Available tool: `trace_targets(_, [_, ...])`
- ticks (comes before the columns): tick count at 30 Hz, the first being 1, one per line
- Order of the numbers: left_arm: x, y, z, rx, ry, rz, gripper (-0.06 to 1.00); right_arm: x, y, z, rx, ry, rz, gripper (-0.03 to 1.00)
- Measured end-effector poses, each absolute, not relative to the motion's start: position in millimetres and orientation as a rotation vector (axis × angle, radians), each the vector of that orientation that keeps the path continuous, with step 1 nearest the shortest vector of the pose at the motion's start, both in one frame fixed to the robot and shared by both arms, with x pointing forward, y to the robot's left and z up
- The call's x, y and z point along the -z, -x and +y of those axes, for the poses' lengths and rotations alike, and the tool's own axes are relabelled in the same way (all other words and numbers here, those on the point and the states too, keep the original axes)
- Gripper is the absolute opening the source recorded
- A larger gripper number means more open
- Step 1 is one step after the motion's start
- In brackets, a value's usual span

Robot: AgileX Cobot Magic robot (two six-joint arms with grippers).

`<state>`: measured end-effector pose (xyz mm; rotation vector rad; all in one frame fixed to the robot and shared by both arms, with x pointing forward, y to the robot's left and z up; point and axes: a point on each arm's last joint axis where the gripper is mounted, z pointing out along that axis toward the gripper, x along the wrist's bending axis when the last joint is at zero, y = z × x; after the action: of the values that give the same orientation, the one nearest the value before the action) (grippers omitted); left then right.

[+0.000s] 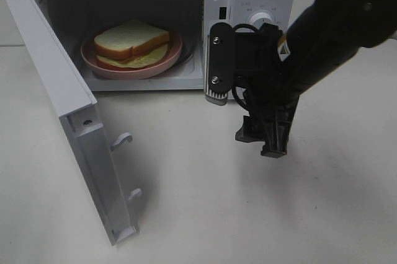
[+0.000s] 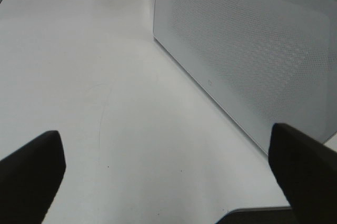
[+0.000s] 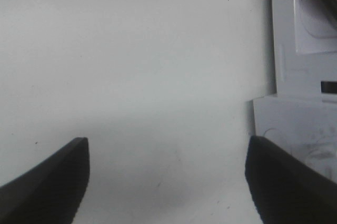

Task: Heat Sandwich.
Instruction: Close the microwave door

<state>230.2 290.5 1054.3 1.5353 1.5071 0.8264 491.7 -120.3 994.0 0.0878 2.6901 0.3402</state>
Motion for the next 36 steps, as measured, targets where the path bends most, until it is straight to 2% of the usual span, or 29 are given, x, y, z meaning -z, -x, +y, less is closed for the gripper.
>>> trace_targets(10, [-1054,-230,291,-0.826,-1.535,1.507,0.97,-1009,-454,-148,-0.474,-0.438,2.631,0.77])
trace_targets(19, [-1054,-230,291,-0.826,-1.535,1.507,0.97,-1040,-412,-180,-0.6,-0.921,2.524,0.77])
trace_targets(36, [-1054,-230,291,-0.826,-1.535,1.507,0.97,-1077,-346,-232,-0.556,-1.182,2.477,0.77])
